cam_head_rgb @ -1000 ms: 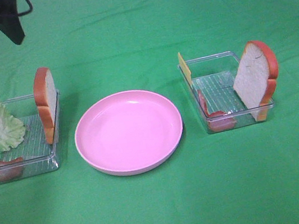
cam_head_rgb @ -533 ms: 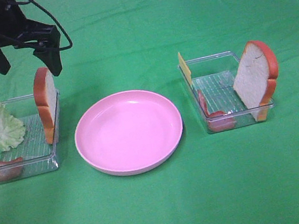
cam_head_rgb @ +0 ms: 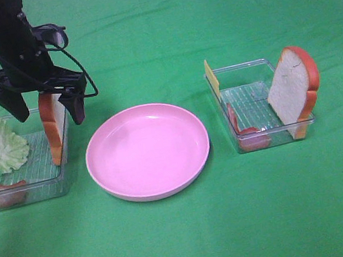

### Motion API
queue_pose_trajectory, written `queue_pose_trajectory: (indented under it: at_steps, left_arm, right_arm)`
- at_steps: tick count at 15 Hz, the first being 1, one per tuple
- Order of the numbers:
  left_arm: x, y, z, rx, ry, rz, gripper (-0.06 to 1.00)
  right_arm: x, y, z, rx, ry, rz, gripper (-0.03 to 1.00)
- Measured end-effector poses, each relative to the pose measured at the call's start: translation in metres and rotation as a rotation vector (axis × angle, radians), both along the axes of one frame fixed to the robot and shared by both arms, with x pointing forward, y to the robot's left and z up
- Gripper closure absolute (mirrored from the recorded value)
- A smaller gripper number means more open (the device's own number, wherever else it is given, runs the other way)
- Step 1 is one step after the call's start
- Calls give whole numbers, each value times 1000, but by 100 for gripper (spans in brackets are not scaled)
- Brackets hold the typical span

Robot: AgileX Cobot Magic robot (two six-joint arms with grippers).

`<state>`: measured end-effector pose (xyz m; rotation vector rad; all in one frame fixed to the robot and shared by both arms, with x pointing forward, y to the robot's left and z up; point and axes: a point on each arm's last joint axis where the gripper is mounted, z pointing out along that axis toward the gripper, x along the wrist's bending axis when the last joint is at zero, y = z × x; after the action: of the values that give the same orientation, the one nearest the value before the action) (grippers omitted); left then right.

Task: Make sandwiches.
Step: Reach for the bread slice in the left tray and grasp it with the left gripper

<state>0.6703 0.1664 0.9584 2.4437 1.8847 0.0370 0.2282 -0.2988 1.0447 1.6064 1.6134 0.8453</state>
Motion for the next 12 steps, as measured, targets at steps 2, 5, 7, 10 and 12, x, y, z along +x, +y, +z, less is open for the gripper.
queue_pose_trajectory:
  at_steps: [2, 5, 7, 10, 12]
  left_arm:
    - [1, 0, -4, 2, 6, 0, -1]
    - [5, -1, -4, -11, -34, 2, 25]
    - [5, -2, -4, -12, -36, 6, 43]
    - [5, 0, -4, -2, -41, 24, 73]
    - [5, 0, -4, -3, -41, 40, 73]
  right_arm:
    - [0, 0, 0, 0, 0, 0, 1]
    - [0, 0, 0, 0, 0, 0, 1]
    - [0, 0, 0, 0, 0, 0, 1]
    - [0, 0, 0, 0, 0, 0, 1]
    - [0, 0, 0, 0, 0, 0, 1]
